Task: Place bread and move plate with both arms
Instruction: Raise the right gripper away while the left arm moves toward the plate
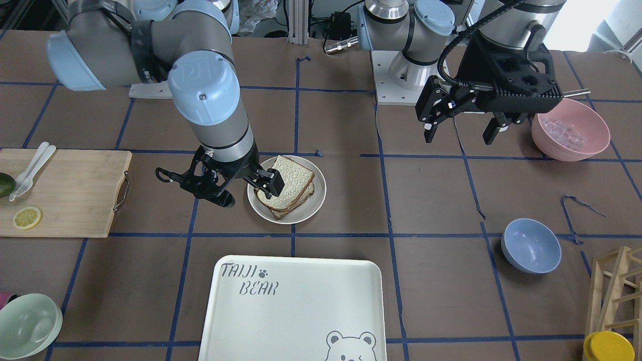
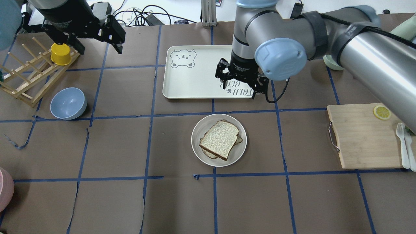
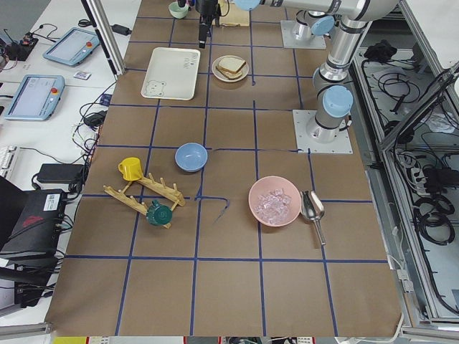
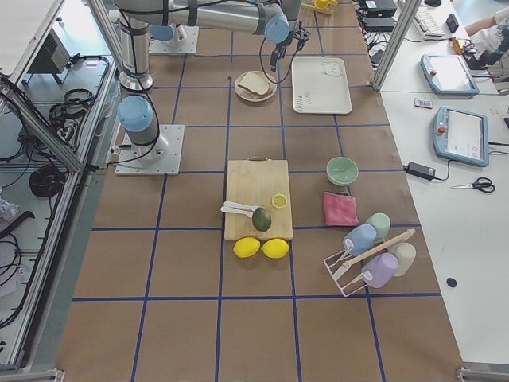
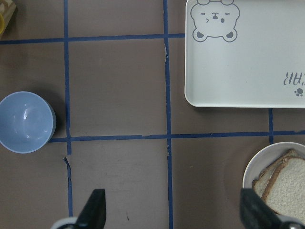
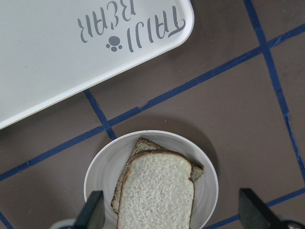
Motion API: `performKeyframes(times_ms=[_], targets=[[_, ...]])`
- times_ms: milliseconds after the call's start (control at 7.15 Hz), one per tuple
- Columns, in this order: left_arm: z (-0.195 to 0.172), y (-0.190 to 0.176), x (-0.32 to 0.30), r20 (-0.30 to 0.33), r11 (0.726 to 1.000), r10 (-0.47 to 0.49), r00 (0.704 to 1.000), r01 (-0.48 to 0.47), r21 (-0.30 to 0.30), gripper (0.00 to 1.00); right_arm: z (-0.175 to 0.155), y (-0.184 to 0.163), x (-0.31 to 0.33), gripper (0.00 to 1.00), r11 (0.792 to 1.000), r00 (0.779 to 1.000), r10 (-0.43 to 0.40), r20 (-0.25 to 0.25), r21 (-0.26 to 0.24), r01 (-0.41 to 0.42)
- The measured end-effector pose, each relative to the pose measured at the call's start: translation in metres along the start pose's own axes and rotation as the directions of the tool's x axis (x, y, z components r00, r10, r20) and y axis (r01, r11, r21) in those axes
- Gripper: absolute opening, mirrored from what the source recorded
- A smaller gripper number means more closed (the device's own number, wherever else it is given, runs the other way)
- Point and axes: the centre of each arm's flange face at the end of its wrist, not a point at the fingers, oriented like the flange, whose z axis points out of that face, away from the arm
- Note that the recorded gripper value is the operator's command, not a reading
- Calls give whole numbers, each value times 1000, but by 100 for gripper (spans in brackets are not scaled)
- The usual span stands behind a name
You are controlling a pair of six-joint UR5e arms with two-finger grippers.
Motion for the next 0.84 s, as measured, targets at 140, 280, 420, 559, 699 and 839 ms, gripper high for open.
performKeyframes(times_ms=[140,280,420,559,699,839], targets=[[13,-4,2,-4,999,9,1000,-9,-36,100,-24,-5,22,100,993,993,-116,5,21,116],[30,-10,2,-5,997,15,1000,-16,-81,100,-43,-4,37,100,971,972,-235,-15,51,235],[52,-16,3,-7,991,25,1000,-26,-128,100,-59,-1,47,100,951,954,-297,-45,76,300],[83,-18,10,-13,983,37,999,-39,-180,100,-71,1,52,100,940,945,-322,-54,96,326],[118,-11,27,-13,973,33,999,-35,-226,100,-81,3,56,100,934,941,-335,-57,112,339],[151,4,50,-8,967,-3,1000,1,-253,100,-87,4,59,100,927,935,-350,-63,120,355]])
